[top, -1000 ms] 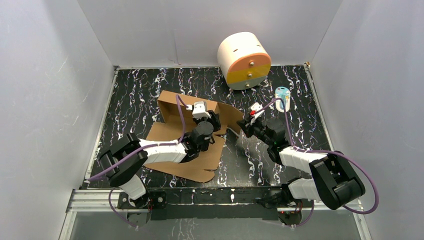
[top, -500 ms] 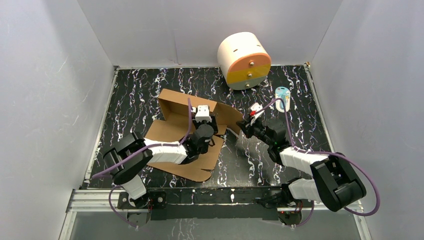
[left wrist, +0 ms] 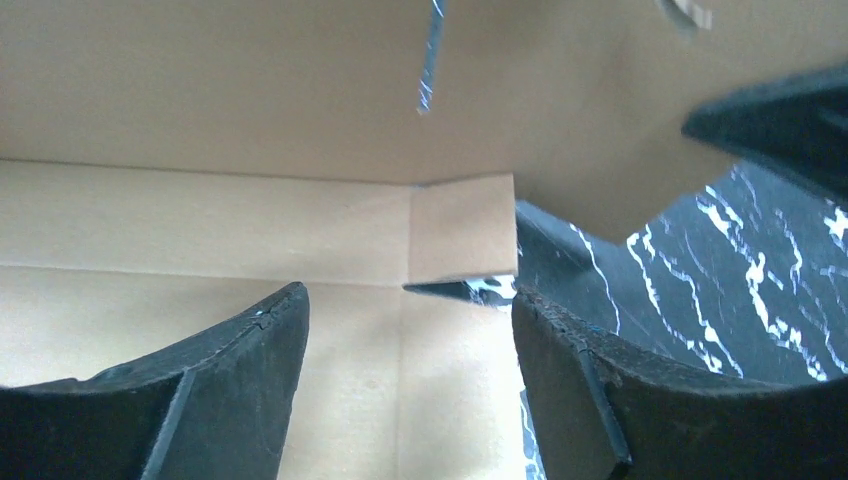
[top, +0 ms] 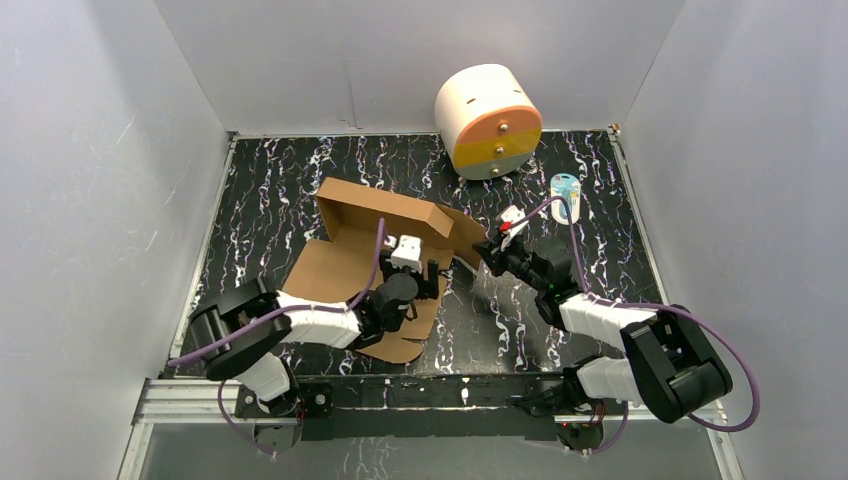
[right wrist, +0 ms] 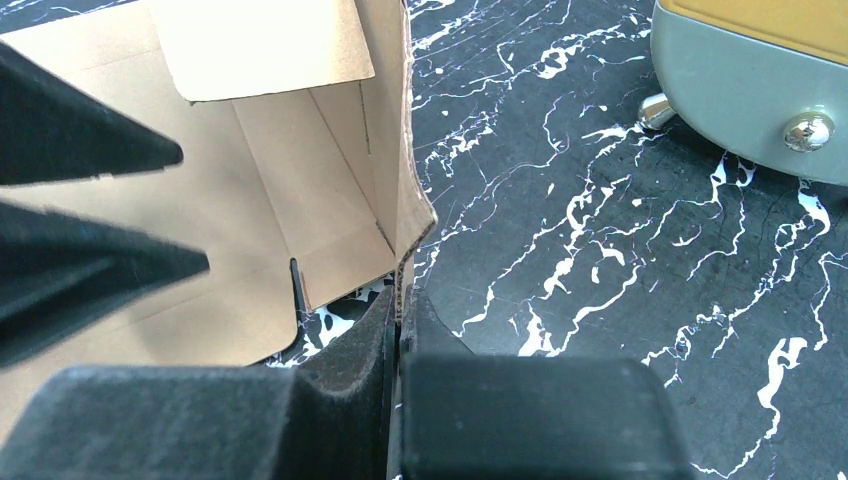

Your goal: Fold the paper box

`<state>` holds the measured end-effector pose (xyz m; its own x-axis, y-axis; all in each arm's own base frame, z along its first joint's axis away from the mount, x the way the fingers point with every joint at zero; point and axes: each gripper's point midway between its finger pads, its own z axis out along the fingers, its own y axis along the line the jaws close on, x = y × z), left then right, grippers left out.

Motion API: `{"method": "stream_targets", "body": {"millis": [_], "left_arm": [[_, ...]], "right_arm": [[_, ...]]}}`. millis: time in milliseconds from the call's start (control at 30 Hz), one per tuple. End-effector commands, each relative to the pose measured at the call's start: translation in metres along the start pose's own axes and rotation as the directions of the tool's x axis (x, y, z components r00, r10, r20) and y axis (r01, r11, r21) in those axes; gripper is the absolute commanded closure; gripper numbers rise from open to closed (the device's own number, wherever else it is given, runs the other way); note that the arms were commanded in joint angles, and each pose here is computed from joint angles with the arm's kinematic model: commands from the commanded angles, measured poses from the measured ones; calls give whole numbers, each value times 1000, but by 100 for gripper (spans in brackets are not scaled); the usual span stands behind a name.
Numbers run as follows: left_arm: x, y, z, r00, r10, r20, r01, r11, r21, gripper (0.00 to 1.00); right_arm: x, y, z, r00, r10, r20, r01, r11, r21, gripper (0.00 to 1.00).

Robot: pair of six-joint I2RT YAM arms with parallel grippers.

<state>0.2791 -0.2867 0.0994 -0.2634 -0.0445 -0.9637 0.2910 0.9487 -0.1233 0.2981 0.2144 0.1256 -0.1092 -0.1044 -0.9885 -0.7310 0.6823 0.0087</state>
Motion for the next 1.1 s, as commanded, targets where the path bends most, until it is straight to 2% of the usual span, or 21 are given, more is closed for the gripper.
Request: {"method": "stream_targets", "body": {"millis": [0,200,500,633,800,1067], "left_arm": [[17,-17,5,998,67,-13,-67,997,42,27],[29,-32,27,992,123,-13,-123,992,31,18],[36,-26,50,981,194,15,-193,978,-84,14],[33,-20,53,978,209,29,-203,970,-137,21],[20,-7,47,984,165,61,-152,972,-179,33],[11,9,43,997,20,76,-8,988,-154,38]], "right_arm": [[-21,-1,6,998,-20,62,21,1000,-3,96],[-20,0,7,998,-20,58,21,1000,-9,95],[-18,1,8,998,-24,53,25,1000,-14,95],[-18,0,7,998,-28,54,28,1000,-7,95],[-18,-2,7,998,-30,53,30,1000,1,96],[-18,0,8,998,-29,53,29,1000,-7,96]]}}
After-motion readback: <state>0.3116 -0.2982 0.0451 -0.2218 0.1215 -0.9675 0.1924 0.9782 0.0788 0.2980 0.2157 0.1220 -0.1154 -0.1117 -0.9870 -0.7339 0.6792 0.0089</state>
